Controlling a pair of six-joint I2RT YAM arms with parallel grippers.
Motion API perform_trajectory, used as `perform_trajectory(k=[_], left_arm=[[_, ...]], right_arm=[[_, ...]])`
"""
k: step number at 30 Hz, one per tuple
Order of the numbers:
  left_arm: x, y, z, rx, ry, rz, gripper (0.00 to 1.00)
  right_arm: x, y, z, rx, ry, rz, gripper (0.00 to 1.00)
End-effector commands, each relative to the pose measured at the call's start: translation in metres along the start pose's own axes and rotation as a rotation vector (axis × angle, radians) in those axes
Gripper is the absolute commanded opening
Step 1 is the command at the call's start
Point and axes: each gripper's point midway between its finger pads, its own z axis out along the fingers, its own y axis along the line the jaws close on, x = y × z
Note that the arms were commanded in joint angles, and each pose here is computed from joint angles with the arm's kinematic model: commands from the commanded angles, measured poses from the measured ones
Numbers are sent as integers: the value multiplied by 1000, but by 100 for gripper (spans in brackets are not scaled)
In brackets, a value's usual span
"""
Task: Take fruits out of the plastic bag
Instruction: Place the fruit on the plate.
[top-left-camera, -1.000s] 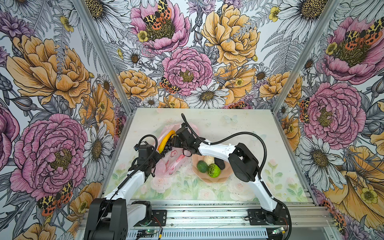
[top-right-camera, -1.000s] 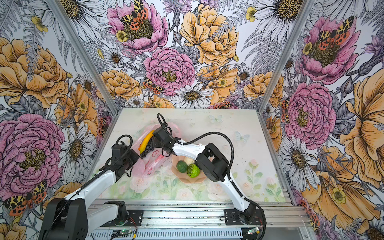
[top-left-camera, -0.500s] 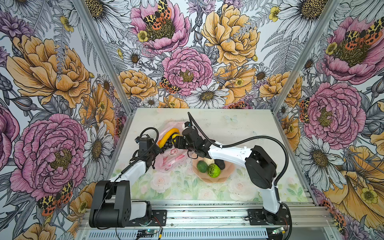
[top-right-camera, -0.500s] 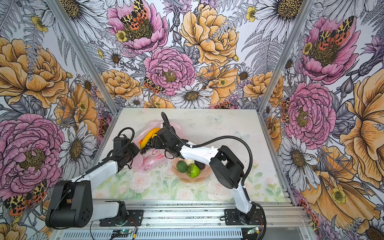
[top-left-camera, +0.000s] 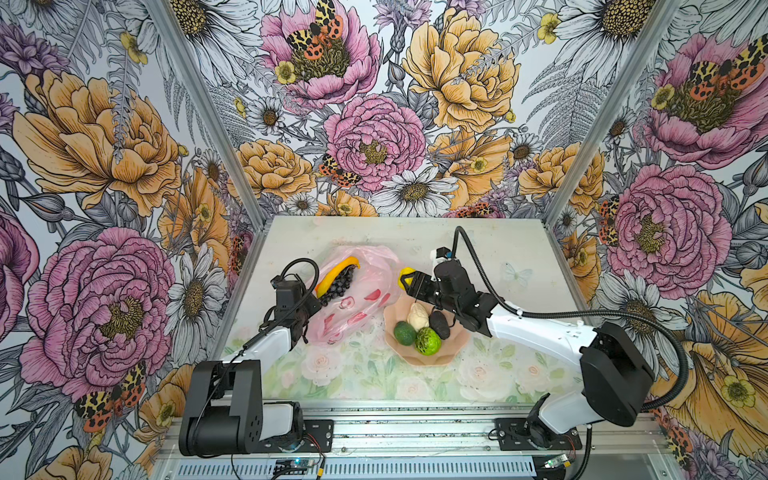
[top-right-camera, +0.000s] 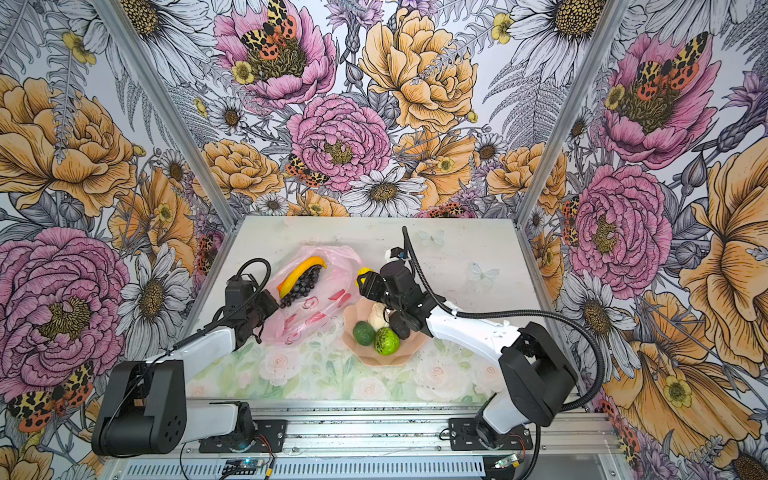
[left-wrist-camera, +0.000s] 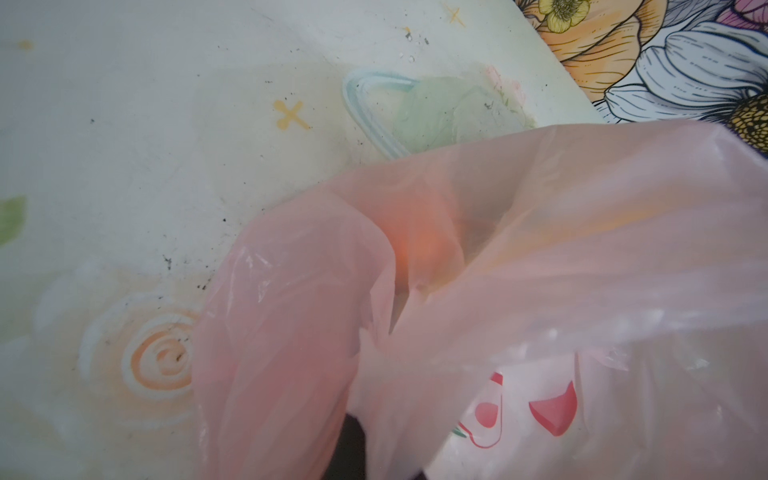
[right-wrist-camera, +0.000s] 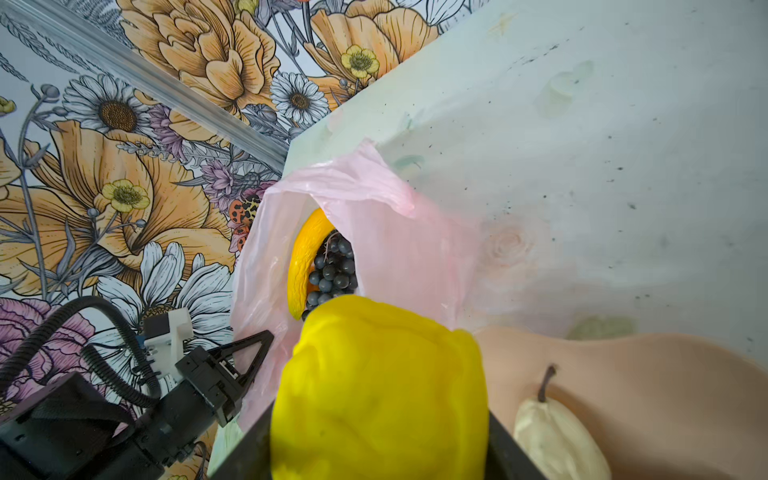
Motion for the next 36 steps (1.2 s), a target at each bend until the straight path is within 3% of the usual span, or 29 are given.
perform_trajectory(k=[1,14,26,30,36], left_arm=[[-5,-9,-3,63,-29,32,0],[-3,-7,0,65,-22,28,0],[-2,-7,0,68,-18,28,0],[-2,-8,0,69,-18,29,0],[-2,-8,3,64,-13,27,0]], right_arm=[[3,-11,-26,12,-2,24,62],[48,-66,-76,56,54,149,61],[64,-80,-82,82,87,182,60],[71,-99,-86,150,78,203,60],[87,-103,-87,175,138,211,60]])
